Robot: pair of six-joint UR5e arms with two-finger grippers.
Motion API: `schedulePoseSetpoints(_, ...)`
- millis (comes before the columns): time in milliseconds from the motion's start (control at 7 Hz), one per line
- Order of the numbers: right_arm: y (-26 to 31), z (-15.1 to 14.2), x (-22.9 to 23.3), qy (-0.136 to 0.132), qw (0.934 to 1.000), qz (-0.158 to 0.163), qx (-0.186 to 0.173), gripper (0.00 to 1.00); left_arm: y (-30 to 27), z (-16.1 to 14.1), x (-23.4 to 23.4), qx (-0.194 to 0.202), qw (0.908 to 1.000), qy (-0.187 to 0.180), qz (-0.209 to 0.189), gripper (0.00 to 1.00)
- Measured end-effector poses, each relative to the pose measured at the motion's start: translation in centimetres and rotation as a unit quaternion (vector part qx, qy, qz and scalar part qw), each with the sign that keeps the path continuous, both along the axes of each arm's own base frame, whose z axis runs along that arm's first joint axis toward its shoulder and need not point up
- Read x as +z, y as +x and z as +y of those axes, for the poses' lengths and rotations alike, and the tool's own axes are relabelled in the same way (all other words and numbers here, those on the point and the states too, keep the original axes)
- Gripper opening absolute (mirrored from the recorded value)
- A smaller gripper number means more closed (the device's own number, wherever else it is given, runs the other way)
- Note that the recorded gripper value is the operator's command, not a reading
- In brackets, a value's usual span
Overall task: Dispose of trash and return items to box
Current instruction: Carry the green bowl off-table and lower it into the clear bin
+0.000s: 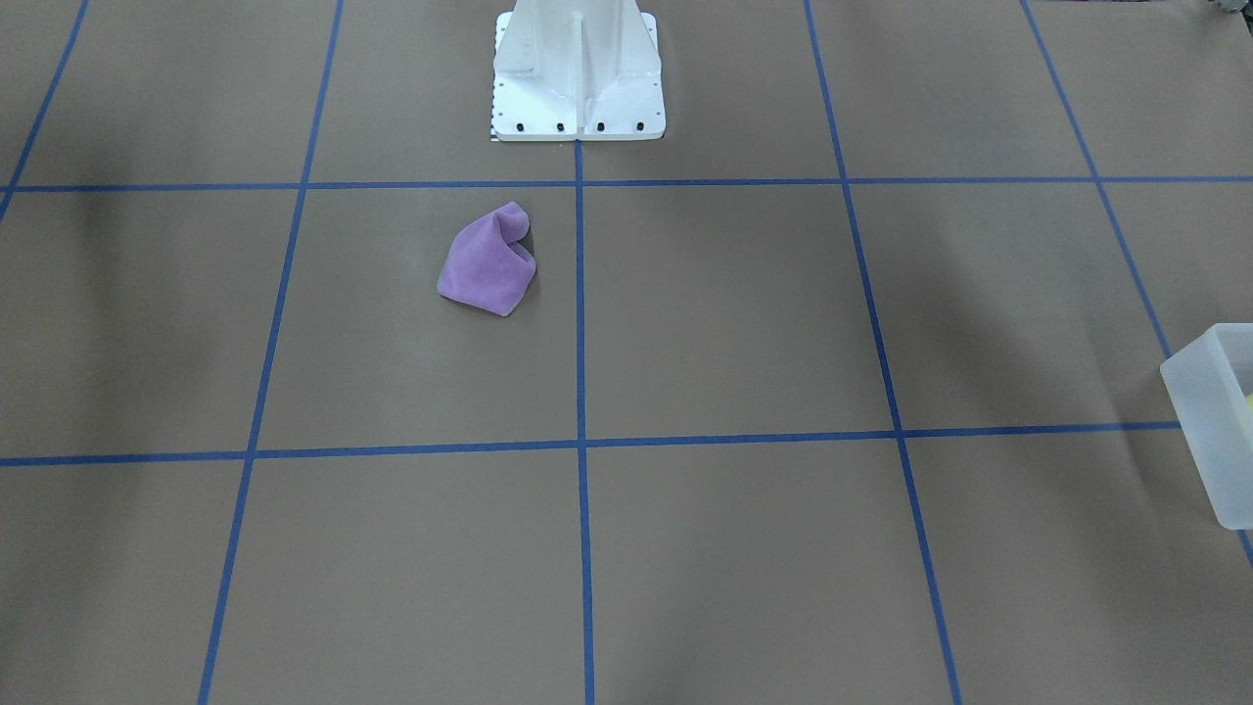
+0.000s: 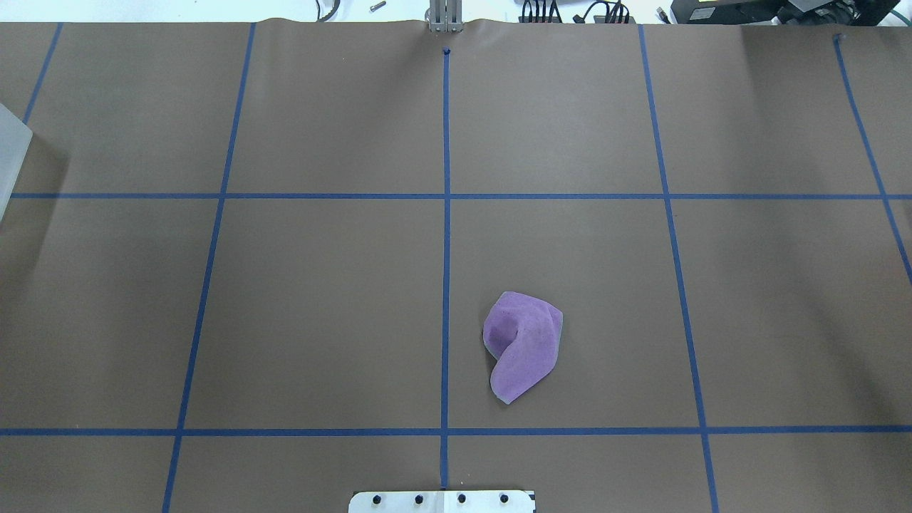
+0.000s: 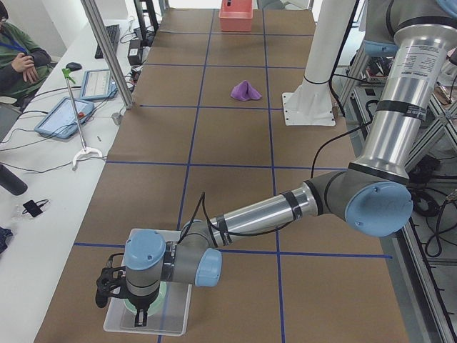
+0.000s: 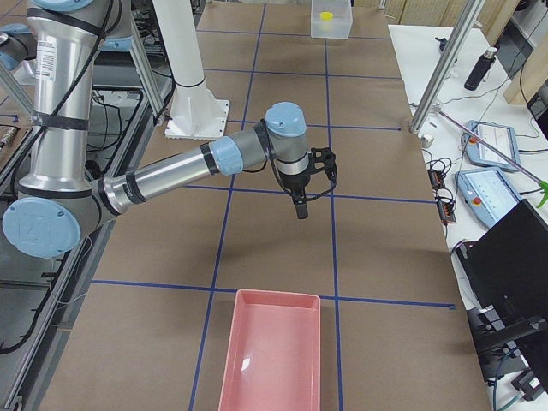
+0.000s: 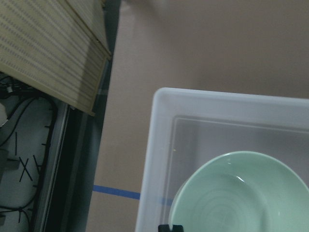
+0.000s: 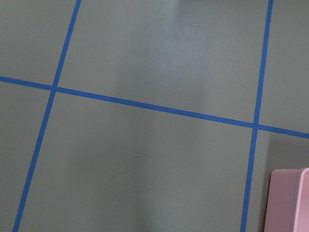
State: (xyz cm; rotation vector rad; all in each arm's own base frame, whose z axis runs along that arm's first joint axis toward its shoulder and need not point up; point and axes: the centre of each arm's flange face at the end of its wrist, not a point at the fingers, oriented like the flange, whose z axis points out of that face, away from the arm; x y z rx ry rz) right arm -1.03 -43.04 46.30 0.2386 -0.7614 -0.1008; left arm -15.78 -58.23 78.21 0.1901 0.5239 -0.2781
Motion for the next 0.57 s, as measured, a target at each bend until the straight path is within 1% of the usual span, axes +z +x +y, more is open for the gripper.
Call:
schedulePoseSetpoints(143, 0.0, -0.1, -0.1, 0.002, 1.0, 0.001, 0.0, 1.0, 1.9, -0.4, 1.0, -0.013, 0.9999, -0.005, -0.008, 0.0)
schedulePoseSetpoints(429, 0.0, -0.2, -0.2, 0.004, 1.0, 0.005, 0.001, 1.0, 5.6, -1.0, 1.6, -0.039, 0.9991, -0.015, -0.012, 0.0)
schedulePoseSetpoints(571, 0.0, -0.2, -0.2, 0.005, 1.0, 0.005, 0.001, 1.0, 6.9, -1.1, 1.7, -0.045, 0.9988, -0.017, -0.012, 0.11)
